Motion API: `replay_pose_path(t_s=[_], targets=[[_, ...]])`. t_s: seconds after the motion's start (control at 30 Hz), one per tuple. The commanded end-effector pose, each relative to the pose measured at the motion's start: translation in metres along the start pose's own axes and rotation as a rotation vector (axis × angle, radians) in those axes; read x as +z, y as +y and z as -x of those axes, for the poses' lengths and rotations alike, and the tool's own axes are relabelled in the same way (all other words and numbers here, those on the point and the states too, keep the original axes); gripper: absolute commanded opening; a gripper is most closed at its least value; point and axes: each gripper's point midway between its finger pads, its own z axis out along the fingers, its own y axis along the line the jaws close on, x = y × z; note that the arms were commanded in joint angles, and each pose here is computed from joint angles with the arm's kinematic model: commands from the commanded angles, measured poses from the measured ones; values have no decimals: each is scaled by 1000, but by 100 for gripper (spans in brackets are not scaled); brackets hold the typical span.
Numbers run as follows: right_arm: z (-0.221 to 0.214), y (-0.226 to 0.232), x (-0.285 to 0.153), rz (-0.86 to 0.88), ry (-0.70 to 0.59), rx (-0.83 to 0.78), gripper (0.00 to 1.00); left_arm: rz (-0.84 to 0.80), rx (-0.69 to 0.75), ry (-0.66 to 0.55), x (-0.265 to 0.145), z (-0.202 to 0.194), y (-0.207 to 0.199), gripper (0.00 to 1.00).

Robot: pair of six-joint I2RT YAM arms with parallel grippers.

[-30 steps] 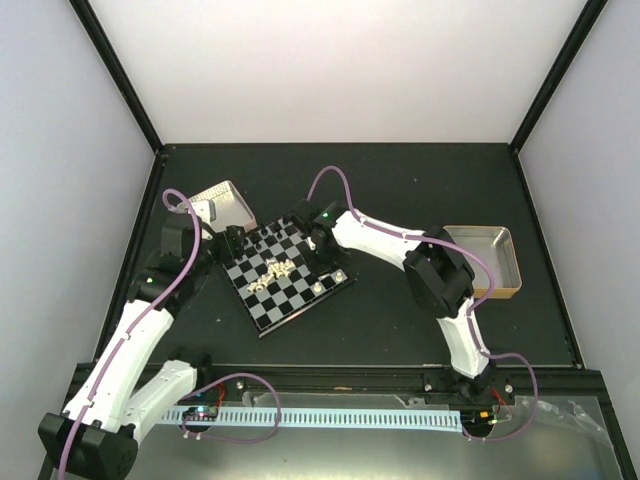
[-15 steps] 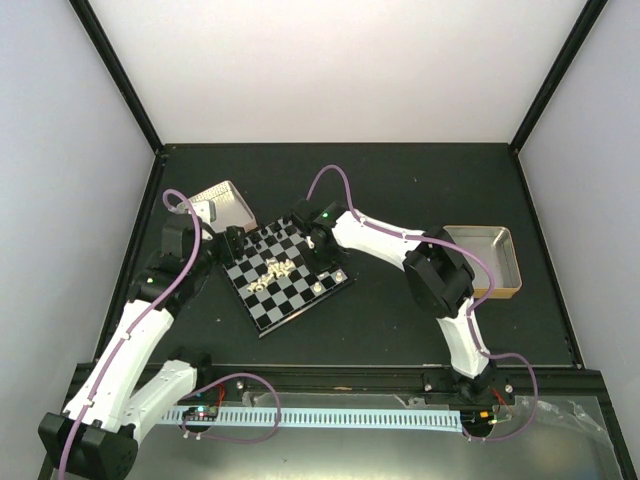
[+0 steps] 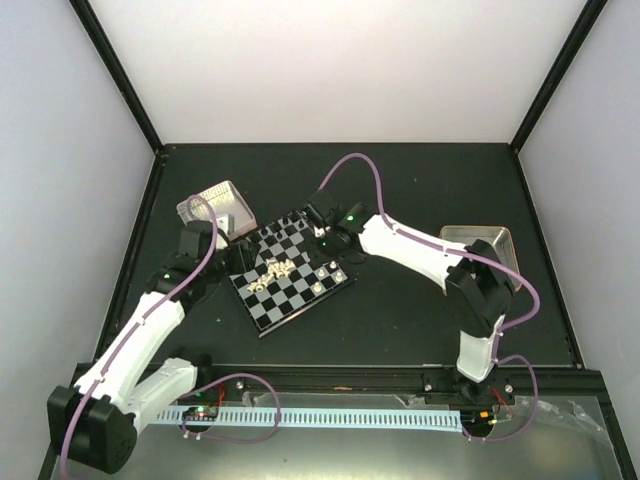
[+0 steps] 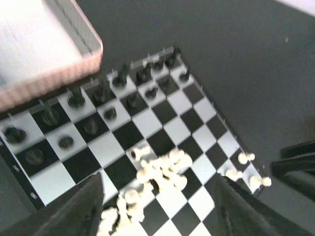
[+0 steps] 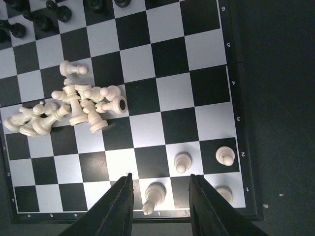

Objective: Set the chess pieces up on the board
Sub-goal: Place the chess piece on the chessboard, then pick up the chess piece from the chessboard.

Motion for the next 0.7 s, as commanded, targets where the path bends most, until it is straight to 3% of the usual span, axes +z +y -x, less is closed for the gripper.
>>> replay_pose_path(t_s=[0.0,0.27,0.5,0.67], targets=[[10,4,-9,39,-110,45,34,-81,-53,123,21,-24,-11,55],[-3,-6,-10,41,-135,55,33,63,-60,393,63,-62,7,31],[-1,-25,-24,4,-228,78,29,200,-36,479,83,-75,29,32],[-1,-31,-25,-3,-239,75,27,190,-41,525,89,-82,26,30]])
